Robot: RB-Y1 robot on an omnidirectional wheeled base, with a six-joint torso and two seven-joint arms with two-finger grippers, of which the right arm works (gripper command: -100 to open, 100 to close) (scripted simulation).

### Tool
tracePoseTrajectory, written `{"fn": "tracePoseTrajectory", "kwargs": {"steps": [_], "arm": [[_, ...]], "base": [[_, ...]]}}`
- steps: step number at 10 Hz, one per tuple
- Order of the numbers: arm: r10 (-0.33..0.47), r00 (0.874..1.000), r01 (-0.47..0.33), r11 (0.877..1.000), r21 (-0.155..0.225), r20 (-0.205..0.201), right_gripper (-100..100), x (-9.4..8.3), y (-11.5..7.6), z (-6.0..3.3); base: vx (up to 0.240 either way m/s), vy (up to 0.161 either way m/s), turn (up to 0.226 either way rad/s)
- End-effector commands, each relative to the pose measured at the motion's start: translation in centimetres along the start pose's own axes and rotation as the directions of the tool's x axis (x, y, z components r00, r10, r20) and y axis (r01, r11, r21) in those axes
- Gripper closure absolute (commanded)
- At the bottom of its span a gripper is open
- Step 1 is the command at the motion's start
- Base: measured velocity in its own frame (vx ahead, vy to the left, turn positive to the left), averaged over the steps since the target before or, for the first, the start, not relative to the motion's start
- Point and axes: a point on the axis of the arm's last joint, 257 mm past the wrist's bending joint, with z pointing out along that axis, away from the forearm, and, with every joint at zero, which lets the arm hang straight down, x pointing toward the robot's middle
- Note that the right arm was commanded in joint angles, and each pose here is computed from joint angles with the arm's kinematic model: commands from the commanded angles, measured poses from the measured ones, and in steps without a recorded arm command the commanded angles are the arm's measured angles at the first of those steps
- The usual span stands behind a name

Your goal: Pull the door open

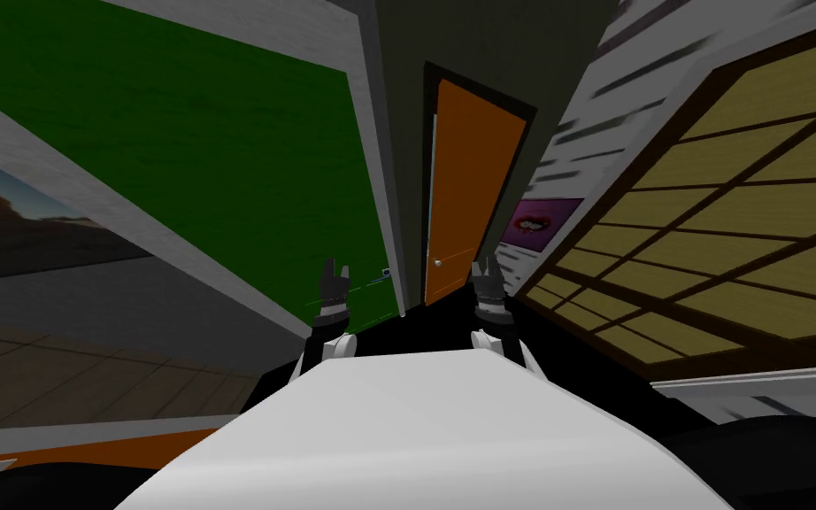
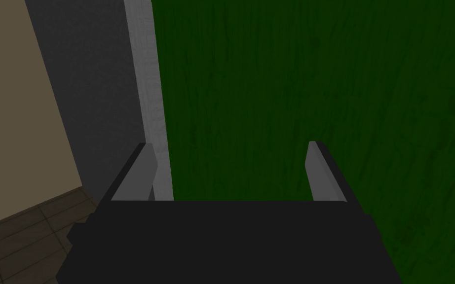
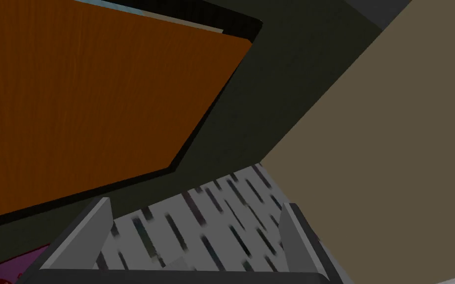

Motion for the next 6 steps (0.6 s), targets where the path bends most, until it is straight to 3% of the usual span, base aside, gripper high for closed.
{"fn": "tracePoseTrajectory", "kwargs": {"steps": [1,4,6], "arm": [[-0.067,0.998,0.068,0.997,0.027,-0.019,-100,-0.1,-1.6,-0.63],[-0.192,0.979,0.196,0.978,0.075,-0.066,-100,0.1,-4.8,-2.03],[-0.273,0.956,0.284,0.953,0.103,-0.104,-100,0.1,-7.0,-3.13]], "base": [[0.095,-0.035,0.081],[0.093,-0.037,0.087],[0.091,-0.053,0.096]]}}
